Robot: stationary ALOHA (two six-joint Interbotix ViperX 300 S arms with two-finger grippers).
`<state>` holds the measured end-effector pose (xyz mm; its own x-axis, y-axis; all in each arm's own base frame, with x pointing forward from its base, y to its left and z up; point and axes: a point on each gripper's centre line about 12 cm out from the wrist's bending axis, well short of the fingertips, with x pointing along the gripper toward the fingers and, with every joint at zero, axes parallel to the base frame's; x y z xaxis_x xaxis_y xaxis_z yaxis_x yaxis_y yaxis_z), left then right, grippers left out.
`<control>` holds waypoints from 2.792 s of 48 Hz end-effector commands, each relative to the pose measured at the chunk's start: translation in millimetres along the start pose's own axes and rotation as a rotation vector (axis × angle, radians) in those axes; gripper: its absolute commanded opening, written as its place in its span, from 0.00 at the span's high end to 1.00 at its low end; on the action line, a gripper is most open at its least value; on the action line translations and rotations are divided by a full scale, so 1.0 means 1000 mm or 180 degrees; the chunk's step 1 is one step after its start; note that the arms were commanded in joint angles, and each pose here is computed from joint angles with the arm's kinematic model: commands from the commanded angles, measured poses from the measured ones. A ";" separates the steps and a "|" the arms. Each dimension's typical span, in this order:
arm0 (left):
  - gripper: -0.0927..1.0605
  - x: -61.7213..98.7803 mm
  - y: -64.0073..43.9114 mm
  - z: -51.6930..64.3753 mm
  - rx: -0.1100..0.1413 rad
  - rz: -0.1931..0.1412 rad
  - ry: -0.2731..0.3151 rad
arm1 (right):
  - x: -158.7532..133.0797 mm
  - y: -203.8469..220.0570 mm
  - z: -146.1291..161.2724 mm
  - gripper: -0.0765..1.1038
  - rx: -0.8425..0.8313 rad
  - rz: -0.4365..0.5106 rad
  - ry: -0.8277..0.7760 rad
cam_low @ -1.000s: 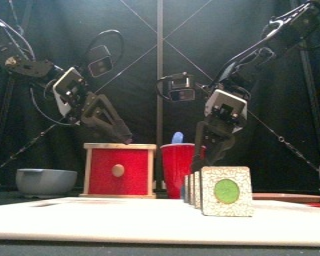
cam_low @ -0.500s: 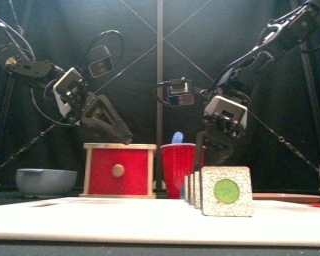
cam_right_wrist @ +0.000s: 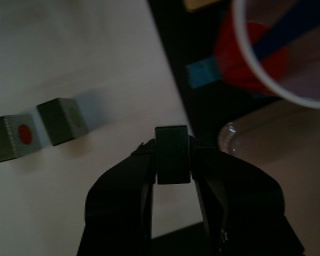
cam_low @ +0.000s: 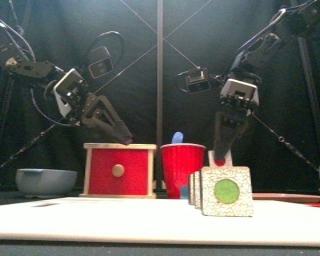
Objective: Place sushi on board then cut the sushi with the knife then place the pieces on the plate
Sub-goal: Place the 4 sushi pieces on the plate
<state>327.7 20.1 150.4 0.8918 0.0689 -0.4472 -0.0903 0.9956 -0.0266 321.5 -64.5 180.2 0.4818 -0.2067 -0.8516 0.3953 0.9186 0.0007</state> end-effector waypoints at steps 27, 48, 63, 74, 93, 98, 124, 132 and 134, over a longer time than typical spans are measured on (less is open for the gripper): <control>0.33 -0.001 0.008 0.001 -0.0032 0.0067 -0.0026 | 0.040 -0.082 -0.014 0.31 0.0707 -0.0298 -0.0011; 0.33 -0.001 0.009 0.002 -0.0044 0.0080 -0.0027 | 0.010 -0.069 0.007 0.26 0.0664 -0.0193 -0.0313; 0.33 -0.001 0.010 -0.002 -0.0056 0.0086 0.0046 | -0.015 0.027 0.022 0.26 -0.0085 0.0380 -0.0585; 0.33 -0.001 0.010 -0.004 -0.0062 0.0084 0.0124 | -0.001 0.086 0.017 0.27 -0.0419 0.0682 -0.0502; 0.33 -0.001 0.011 -0.005 -0.0062 0.0093 0.0134 | 0.025 0.121 0.015 0.27 -0.0582 0.0631 -0.0085; 0.33 -0.001 0.012 -0.005 -0.0066 0.0102 0.0138 | 0.030 0.118 0.015 0.27 -0.0628 0.0532 0.0015; 0.33 -0.002 0.013 -0.007 -0.0066 0.0111 0.0153 | 0.051 0.118 0.005 0.28 -0.0660 0.0478 0.0154; 0.33 -0.002 0.014 -0.007 -0.0080 0.0121 0.0148 | 0.059 0.120 0.002 0.40 -0.0640 0.0515 0.0137; 0.33 -0.002 0.014 -0.007 -0.0076 0.0119 0.0148 | 0.058 0.117 0.004 0.44 -0.0603 0.0514 0.0123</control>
<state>318.3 31.2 138.9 0.8551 0.0973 -0.5092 -0.1302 0.9911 -0.0293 393.0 33.1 117.2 0.4458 -0.0480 -0.8938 0.1464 0.9890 0.0200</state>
